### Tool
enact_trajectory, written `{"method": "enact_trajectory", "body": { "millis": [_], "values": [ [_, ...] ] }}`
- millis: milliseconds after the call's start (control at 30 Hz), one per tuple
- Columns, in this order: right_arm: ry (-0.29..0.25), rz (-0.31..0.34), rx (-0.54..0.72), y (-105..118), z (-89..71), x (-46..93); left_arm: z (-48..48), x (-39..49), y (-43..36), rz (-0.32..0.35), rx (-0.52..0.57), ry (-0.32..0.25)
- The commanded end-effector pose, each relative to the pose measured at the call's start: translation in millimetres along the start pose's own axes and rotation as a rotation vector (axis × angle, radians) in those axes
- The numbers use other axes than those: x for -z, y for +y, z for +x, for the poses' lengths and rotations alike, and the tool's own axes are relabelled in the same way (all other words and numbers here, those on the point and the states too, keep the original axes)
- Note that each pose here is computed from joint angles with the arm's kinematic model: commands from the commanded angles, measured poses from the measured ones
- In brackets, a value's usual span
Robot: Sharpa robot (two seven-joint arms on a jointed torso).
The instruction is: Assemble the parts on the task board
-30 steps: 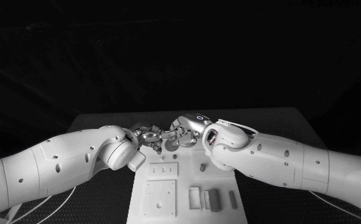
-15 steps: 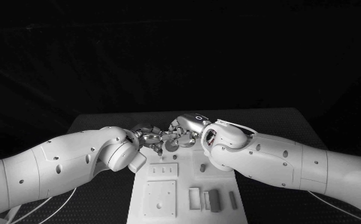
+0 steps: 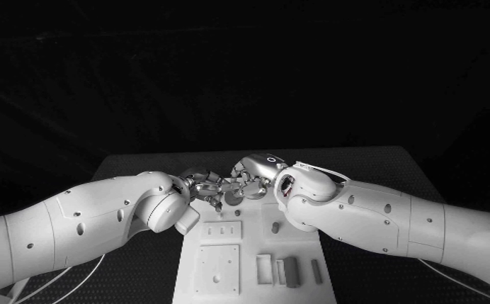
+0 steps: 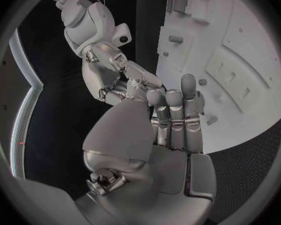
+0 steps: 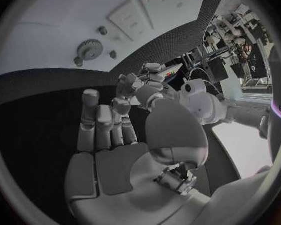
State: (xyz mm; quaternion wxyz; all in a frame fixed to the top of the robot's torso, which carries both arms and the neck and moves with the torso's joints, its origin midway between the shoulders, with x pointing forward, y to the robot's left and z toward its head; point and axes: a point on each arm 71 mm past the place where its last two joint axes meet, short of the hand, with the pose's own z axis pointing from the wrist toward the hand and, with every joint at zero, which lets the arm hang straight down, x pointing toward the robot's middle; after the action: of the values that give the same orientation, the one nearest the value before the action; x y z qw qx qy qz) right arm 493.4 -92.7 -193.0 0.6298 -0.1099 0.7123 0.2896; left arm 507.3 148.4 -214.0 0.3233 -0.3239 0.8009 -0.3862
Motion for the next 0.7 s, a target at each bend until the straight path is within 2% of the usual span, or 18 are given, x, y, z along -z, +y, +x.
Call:
{"method": "enact_trajectory", "body": {
  "millis": [33, 700],
  "values": [
    [0.02, -0.018, 0.009, 4.2, 2.6, -0.1, 3.3, -0.1, -4.6, 0.03, -0.002, 0.021],
    [0.02, -0.009, 0.016, 1.4, 3.0, -1.1, 4.6, -0.1, -3.8, 0.02, 0.026, 0.043]
  ]
}}
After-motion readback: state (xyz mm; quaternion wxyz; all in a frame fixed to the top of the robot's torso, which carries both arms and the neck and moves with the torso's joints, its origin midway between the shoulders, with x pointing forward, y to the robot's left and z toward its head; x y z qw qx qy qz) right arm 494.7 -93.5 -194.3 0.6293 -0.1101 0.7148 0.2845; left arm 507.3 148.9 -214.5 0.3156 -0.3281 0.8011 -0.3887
